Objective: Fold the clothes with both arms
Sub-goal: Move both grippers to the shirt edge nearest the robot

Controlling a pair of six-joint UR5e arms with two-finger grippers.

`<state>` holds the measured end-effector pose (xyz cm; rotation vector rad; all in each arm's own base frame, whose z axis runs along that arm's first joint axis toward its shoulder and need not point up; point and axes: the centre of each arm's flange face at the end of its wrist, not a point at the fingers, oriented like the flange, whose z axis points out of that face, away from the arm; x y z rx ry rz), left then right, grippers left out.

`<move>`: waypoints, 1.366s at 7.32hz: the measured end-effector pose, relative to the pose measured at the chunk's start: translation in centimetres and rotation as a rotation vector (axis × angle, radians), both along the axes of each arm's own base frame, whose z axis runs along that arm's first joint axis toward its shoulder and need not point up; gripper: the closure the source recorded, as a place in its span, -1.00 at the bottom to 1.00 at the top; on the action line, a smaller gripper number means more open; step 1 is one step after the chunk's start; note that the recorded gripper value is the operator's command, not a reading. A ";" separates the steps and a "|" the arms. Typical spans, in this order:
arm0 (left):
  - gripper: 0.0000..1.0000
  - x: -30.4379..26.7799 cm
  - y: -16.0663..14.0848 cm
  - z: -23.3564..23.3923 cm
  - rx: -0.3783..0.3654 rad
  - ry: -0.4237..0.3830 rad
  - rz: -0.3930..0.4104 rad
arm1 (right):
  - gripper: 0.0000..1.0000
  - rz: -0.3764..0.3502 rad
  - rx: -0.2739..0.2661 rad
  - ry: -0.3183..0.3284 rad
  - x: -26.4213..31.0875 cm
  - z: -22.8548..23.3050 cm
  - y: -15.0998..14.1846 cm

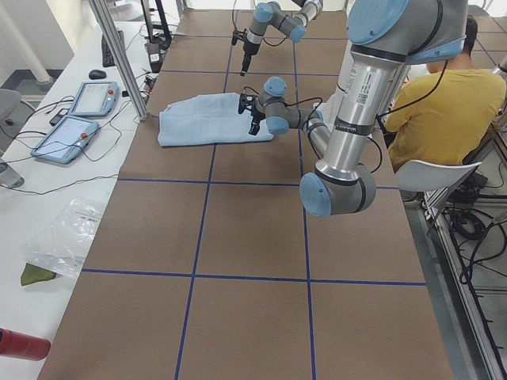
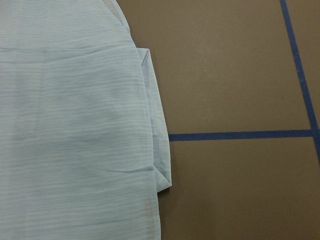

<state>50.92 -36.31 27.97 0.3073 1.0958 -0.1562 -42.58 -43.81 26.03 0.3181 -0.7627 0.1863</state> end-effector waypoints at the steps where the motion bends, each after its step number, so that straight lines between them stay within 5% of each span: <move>1: -0.63 1.8 2.2 0.6 -0.040 -0.035 0.001 | -1.00 0.007 -0.006 -0.008 -0.1 0.0 0.1; 2: -0.38 2.9 3.7 1.2 -0.067 -0.061 0.002 | -1.00 0.010 -0.008 -0.011 -0.1 0.0 0.2; 3: 0.11 3.4 4.5 1.4 -0.080 -0.071 0.001 | -1.00 0.011 -0.009 -0.012 -0.1 0.0 0.2; 10: 0.14 4.1 5.0 1.3 -0.087 -0.082 0.006 | -1.00 0.011 -0.010 -0.010 -0.3 0.1 0.2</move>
